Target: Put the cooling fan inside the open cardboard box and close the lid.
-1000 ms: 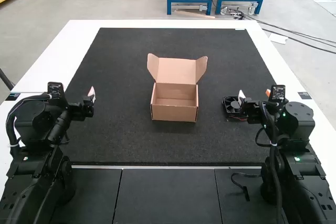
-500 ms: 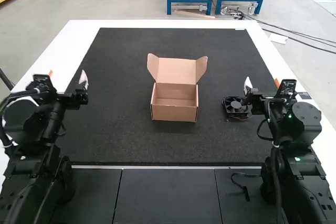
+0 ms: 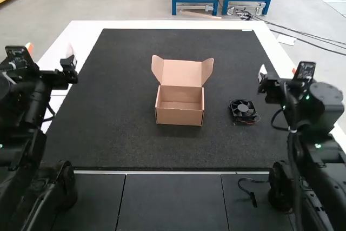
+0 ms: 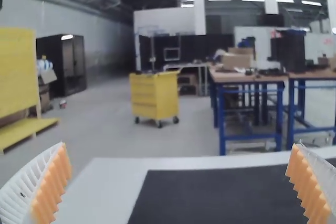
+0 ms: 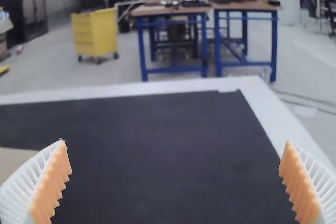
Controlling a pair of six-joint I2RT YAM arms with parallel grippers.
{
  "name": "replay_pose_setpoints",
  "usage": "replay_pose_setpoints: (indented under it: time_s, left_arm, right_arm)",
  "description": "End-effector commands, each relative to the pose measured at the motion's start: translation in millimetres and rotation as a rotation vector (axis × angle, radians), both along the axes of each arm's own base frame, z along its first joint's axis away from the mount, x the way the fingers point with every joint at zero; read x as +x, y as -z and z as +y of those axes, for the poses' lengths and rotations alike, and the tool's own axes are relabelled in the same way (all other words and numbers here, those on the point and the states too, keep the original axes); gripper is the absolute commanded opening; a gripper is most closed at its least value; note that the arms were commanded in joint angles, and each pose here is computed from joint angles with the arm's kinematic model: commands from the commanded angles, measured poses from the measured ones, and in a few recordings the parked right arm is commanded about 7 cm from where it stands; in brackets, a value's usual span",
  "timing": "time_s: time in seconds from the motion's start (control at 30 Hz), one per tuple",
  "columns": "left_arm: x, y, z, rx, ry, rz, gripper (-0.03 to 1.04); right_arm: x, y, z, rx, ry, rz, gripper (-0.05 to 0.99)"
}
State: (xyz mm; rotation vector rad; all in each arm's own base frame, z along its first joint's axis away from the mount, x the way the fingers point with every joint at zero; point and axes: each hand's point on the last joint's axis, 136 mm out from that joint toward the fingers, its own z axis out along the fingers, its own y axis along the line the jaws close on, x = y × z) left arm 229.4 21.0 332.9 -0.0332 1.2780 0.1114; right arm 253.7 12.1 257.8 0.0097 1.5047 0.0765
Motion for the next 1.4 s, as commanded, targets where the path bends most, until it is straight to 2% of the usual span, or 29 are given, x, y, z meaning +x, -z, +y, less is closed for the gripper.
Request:
replay_pose_setpoints:
  time_s: [0.0,0.13,0.2,0.23,0.27,0.3,0.43,0.57,0.67,0.8,0.97,1.23,1.37]
  left_arm:
    - [-1.7,-27.1,4.5,-0.011,-0.023,-0.027,0.96]
    - [11.8,-29.3,5.1,-0.022,-0.018,0.04,0.96]
    - [18.3,-25.9,12.1,-0.037,-0.052,0.089,0.96]
    - [21.3,-23.0,9.1,-0.03,-0.035,0.122,0.96]
    - [23.3,-22.8,-2.1,-0.021,0.029,0.145,0.97]
    - [25.2,-20.9,-4.4,-0.026,0.042,0.168,0.97]
    - [33.0,-26.1,-4.0,-0.028,0.04,0.203,0.96]
    - [51.3,-4.5,-3.2,-0.038,0.042,0.333,0.96]
    - [63.3,8.0,-4.0,0.006,0.043,0.408,0.96]
    - [78.6,25.7,-11.2,0.041,0.072,0.509,0.96]
    - [85.7,20.4,-52.2,0.073,0.215,0.561,0.96]
    - [60.4,17.5,-142.4,0.152,0.513,0.579,0.96]
    - [40.1,29.4,-178.7,0.178,0.639,0.627,0.96]
  right_arm:
    - [1.2,-25.9,-3.1,0.022,0.018,-0.001,0.91]
    - [8.6,-29.0,-2.9,0.043,0.021,0.111,0.91]
    - [13.7,-26.0,-2.8,0.048,0.024,0.186,0.91]
    - [16.4,-27.9,-2.6,0.062,0.026,0.214,0.91]
    - [18.3,-29.7,-1.6,0.075,0.023,0.241,0.91]
    - [19.8,-33.0,3.8,0.086,-0.003,0.264,0.9]
    - [27.2,-56.1,12.6,0.097,-0.045,0.298,0.9]
    - [36.8,-49.9,12.1,0.089,-0.031,0.421,0.91]
    - [40.6,-45.5,13.3,0.084,-0.03,0.49,0.9]
    - [38.7,-14.5,13.0,0.085,-0.018,0.651,0.91]
    - [38.2,7.8,6.4,0.067,0.011,0.773,0.91]
    - [41.6,42.5,3.3,-0.1,-0.034,0.943,0.91]
    - [47.8,62.3,1.7,-0.139,-0.055,1.01,0.91]
